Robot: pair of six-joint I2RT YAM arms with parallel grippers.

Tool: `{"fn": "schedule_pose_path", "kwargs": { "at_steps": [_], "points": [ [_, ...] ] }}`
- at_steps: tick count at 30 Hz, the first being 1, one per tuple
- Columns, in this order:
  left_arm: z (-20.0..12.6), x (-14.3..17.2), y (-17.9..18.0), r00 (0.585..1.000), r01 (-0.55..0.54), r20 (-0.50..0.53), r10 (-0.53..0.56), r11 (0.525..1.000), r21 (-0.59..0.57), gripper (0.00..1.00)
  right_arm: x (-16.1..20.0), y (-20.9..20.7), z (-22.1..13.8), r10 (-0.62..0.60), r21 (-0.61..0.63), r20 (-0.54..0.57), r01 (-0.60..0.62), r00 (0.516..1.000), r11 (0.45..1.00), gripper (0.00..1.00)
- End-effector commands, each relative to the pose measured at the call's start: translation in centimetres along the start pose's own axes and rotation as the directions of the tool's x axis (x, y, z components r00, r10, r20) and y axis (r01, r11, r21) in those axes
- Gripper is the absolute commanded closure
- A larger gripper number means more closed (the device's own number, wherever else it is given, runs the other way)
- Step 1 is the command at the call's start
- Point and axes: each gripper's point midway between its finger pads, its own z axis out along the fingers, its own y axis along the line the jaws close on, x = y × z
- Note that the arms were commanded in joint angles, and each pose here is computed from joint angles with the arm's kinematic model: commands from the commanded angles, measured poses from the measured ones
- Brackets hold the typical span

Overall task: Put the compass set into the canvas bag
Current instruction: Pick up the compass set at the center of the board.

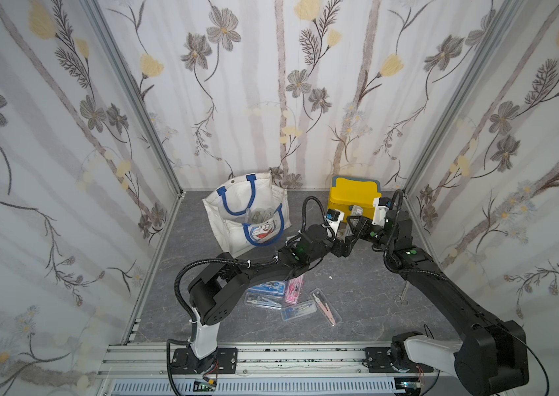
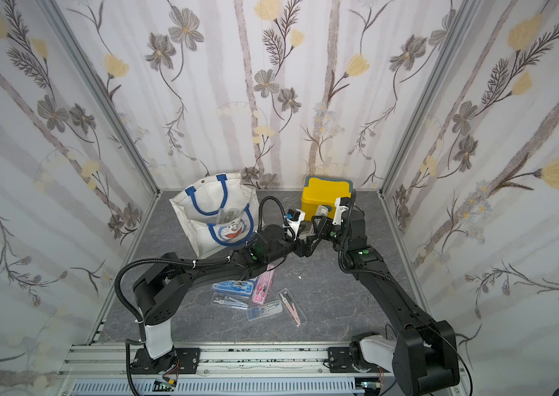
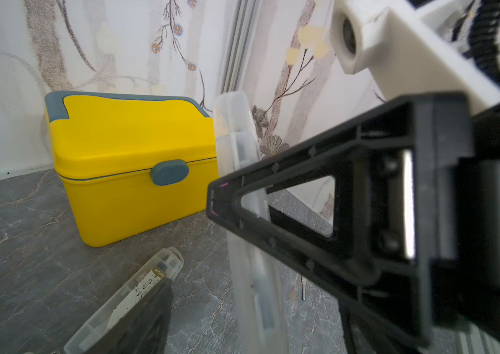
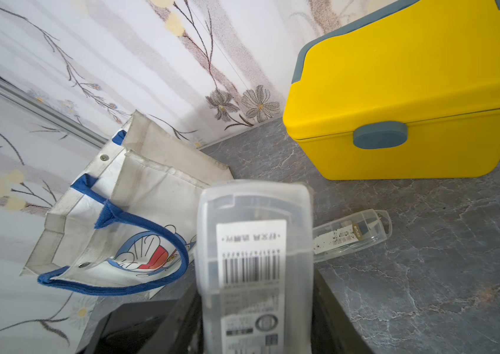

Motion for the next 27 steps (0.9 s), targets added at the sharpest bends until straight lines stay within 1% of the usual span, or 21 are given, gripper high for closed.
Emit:
{"fn": "schedule_pose_path", "kwargs": {
  "at_steps": [1, 6, 10, 11, 12, 13, 16, 21, 25, 27],
  "points": [
    [0.4, -0.2, -0.2, 1.0, 0.005, 0.005, -0.006, 1.0, 0.008, 0.25, -1.2, 0.9, -0.4, 0.008, -0.051, 0.04, -0.006, 0.999, 0.999, 0.62],
    [0.5, -0.1, 0.1, 1.0, -0.009, 0.01, 0.009, 1.0, -0.003, 0.31, -1.1, 1.1, -0.7, 0.008, -0.068, 0.037, -0.005, 0.999, 0.998, 0.62],
    [1.0, -0.3, -0.6, 1.0, -0.006, 0.026, 0.005, 0.999, 0.034, 0.38, -0.8, 1.2, -0.6, 0.008, -0.082, 0.029, -0.006, 1.0, 0.997, 0.61],
    [1.1, -0.1, -0.6, 1.0, -0.005, 0.024, 0.004, 0.999, 0.041, 0.41, -0.7, 1.2, -0.5, 0.008, -0.082, 0.026, -0.006, 1.0, 0.997, 0.61],
    [1.4, -1.5, -1.2, 0.999, -0.003, 0.052, 0.0, 0.998, 0.056, 0.45, -0.7, 1.1, -0.5, 0.008, -0.082, 0.026, -0.006, 1.0, 0.997, 0.61],
    [1.5, -1.7, -1.2, 0.998, -0.003, 0.059, 0.0, 0.998, 0.058, 0.47, -0.6, 1.0, -0.5, 0.01, -0.08, 0.022, -0.008, 1.0, 0.997, 0.61],
    [1.7, -1.7, -1.2, 0.998, -0.003, 0.063, -0.001, 0.998, 0.062, 0.52, -0.5, 1.0, -0.4, 0.01, -0.083, 0.019, -0.008, 1.0, 0.997, 0.61],
    [1.9, -1.5, -1.2, 0.999, -0.003, 0.054, 0.0, 0.998, 0.065, 0.66, -0.6, 1.1, -0.5, 0.01, -0.087, 0.023, -0.008, 1.0, 0.996, 0.61],
    [2.0, -1.3, -1.2, 0.999, 0.0, 0.048, -0.003, 0.998, 0.069, 0.74, -0.6, 1.0, -0.4, 0.01, -0.09, 0.023, -0.008, 1.0, 0.996, 0.6],
    [2.1, -1.3, -1.3, 0.999, 0.0, 0.049, -0.003, 0.998, 0.07, 0.77, -0.6, 1.1, -0.4, 0.01, -0.094, 0.022, -0.007, 1.0, 0.996, 0.59]
  ]
}}
